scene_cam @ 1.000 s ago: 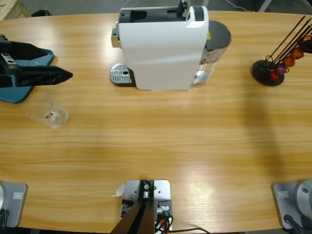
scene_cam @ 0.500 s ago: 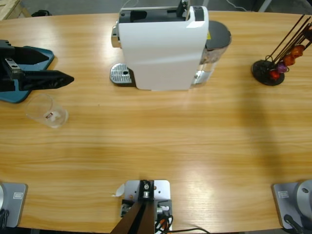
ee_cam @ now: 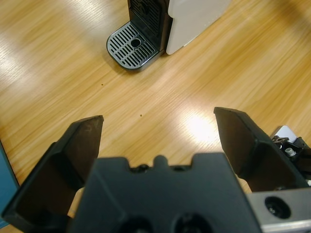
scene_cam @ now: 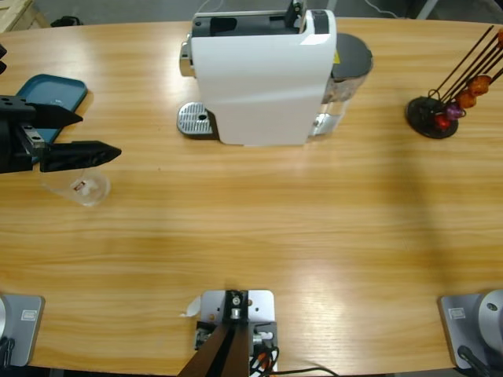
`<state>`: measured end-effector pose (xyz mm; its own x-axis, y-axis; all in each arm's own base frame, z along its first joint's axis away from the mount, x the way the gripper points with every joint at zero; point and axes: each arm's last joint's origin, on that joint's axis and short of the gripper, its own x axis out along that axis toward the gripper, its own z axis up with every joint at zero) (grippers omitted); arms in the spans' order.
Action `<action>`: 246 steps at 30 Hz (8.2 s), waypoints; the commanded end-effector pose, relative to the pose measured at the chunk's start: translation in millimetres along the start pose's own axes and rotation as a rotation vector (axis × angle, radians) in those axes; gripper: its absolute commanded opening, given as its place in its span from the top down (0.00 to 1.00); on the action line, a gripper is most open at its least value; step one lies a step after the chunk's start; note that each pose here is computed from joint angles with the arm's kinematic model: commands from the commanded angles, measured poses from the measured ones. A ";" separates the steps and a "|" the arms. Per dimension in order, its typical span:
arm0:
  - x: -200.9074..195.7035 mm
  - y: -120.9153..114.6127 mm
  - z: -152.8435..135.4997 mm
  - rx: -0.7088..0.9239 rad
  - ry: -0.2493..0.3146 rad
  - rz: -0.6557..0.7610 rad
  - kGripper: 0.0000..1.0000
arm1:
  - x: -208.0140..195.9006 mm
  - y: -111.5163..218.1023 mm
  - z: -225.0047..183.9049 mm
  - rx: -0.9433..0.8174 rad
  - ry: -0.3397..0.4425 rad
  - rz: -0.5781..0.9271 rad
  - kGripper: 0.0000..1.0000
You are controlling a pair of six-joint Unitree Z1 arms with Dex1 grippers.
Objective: Pour coffee
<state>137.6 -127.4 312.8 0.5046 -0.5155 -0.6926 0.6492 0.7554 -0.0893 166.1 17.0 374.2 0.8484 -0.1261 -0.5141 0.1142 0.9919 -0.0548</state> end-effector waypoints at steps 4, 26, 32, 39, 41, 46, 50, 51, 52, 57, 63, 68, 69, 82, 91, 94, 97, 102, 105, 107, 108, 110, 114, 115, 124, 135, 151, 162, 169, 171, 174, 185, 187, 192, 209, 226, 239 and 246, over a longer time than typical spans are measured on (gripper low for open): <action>-20.4 2.0 -33.0 -0.036 -0.034 -0.014 0.01 | -52.8 0.4 -25.6 -0.021 -0.060 0.213 0.78; -11.8 2.4 -37.5 -0.045 0.002 -0.017 0.01 | 78.8 41.6 4.1 -0.248 0.168 0.028 0.25; -10.0 2.4 -36.5 -0.045 0.003 -0.017 0.01 | 91.2 37.9 0.4 -0.289 0.203 -0.054 0.29; -8.7 2.4 -36.3 -0.046 0.006 -0.016 0.01 | 94.3 35.1 -1.7 -0.315 0.217 -0.094 0.37; -8.5 2.4 -36.1 -0.046 0.006 -0.016 0.01 | 94.3 35.0 -1.9 -0.316 0.218 -0.095 0.38; -8.7 2.5 -36.5 -0.046 0.006 -0.016 0.01 | 91.5 33.9 -0.1 -0.329 0.208 -0.102 0.69; -8.7 2.5 -36.5 -0.046 0.006 -0.016 0.01 | 87.3 31.9 -0.1 -0.327 0.199 -0.114 0.79; -8.7 2.5 -36.5 -0.046 0.006 -0.016 0.01 | 86.4 31.7 0.4 -0.326 0.195 -0.114 0.79; -8.7 2.5 -36.5 -0.046 0.006 -0.016 0.01 | 85.6 31.6 1.3 -0.324 0.191 -0.114 0.79; -8.7 2.5 -36.5 -0.046 0.006 -0.016 0.01 | 80.0 30.3 4.5 -0.332 0.171 -0.128 0.79; -7.8 2.5 -36.7 -0.048 0.009 -0.016 0.01 | 66.6 33.8 12.7 -0.344 0.137 -0.119 0.79; -7.1 2.6 -37.8 -0.048 0.009 -0.016 0.01 | 46.9 30.3 23.6 -0.326 0.080 -0.126 0.94; -7.0 2.7 -38.0 -0.049 0.009 -0.016 0.01 | 43.2 29.5 24.7 -0.312 0.071 -0.133 0.89; -4.1 1.7 -36.9 -0.050 0.009 -0.036 0.01 | 38.3 15.7 -77.1 0.059 0.133 -0.066 0.35; -7.7 0.8 -30.1 -0.043 -0.016 -0.043 0.01 | 53.2 18.4 -108.2 0.058 0.111 -0.007 0.35; -8.2 0.4 -28.4 -0.043 -0.020 -0.048 0.01 | 63.4 21.9 -108.4 0.066 0.101 0.024 0.35; -8.2 0.2 -28.5 -0.043 -0.020 -0.053 0.01 | 72.5 21.6 -106.9 0.075 0.108 0.012 0.34; -6.8 0.2 -28.9 -0.044 -0.014 -0.054 0.01 | 86.1 18.7 -109.8 0.069 0.142 -0.009 0.34; -5.4 0.1 -28.3 -0.045 -0.009 -0.056 0.01 | 90.8 18.5 -109.3 0.070 0.150 -0.012 0.35; -4.8 0.1 -27.8 -0.045 -0.007 -0.055 0.01 | 92.8 18.9 -109.5 0.067 0.155 -0.010 0.35; -4.2 0.1 -27.7 -0.045 -0.005 -0.055 0.01 | 93.8 18.9 -109.6 0.067 0.158 -0.011 0.35; -3.1 0.2 -27.5 -0.045 -0.002 -0.055 0.01 | 96.1 17.9 -109.9 0.064 0.162 -0.018 0.36; -3.5 0.1 -27.1 -0.045 -0.004 -0.056 0.01 | 97.5 13.3 -106.4 0.064 0.155 -0.036 0.44; -3.5 0.1 -27.1 -0.045 -0.004 -0.056 0.01 | 98.4 12.5 -106.5 0.065 0.157 -0.038 0.47; -2.6 0.2 -26.3 -0.047 -0.003 -0.053 0.01 | 108.3 13.2 -102.5 0.060 0.161 -0.023 0.69; -2.4 0.3 -27.8 -0.047 0.000 -0.052 0.01 | 109.8 14.1 -97.9 0.056 0.149 -0.020 1.00; -1.6 0.5 -29.9 -0.049 0.007 -0.052 0.01 | 93.2 10.1 -85.6 0.039 0.091 -0.027 1.00; -2.2 0.6 -32.1 -0.049 0.008 -0.053 0.01 | 86.4 9.1 -69.6 0.041 0.062 -0.038 1.00; -1.4 0.8 -34.7 -0.050 0.016 -0.054 0.01 | 75.4 6.8 -55.0 0.034 0.039 -0.051 1.00; -1.2 1.0 -37.5 -0.052 0.022 -0.053 0.01 | 69.0 5.6 -49.0 0.033 0.030 -0.052 1.00; -1.3 1.3 -40.7 -0.052 0.026 -0.053 0.01 | 62.4 3.9 -45.3 0.030 0.027 -0.059 1.00; -3.8 1.2 -41.5 -0.053 0.017 -0.054 0.01 | 48.0 0.6 -35.4 0.018 -0.003 -0.065 1.00; -4.0 1.2 -42.0 -0.053 0.017 -0.054 0.01 | 47.1 0.6 -33.2 0.016 -0.010 -0.065 1.00; -4.0 1.3 -43.4 -0.053 0.020 -0.053 0.01 | 29.8 7.0 -17.9 -0.010 -0.081 0.014 1.00; -10.3 0.4 -35.7 -0.048 -0.041 -0.060 0.01 | -31.8 99.5 -11.6 -0.558 -0.111 1.001 1.00; -40.4 0.8 -31.4 -0.053 -0.162 -0.060 0.01 | 47.8 284.6 42.6 -0.866 -0.058 1.192 1.00; -37.6 3.0 -34.2 -0.072 -0.148 -0.049 0.02 | 100.6 270.3 50.3 -0.971 -0.063 1.041 1.00; -36.5 3.1 -35.0 -0.078 -0.143 -0.049 0.02 | 110.6 271.6 45.9 -0.984 -0.046 1.037 1.00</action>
<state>104.7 -95.5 318.8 0.5660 -0.6013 -0.5639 0.6426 0.7503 -0.1551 299.8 266.9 368.4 0.3621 0.7091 -0.6051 -0.9310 0.2430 -0.2723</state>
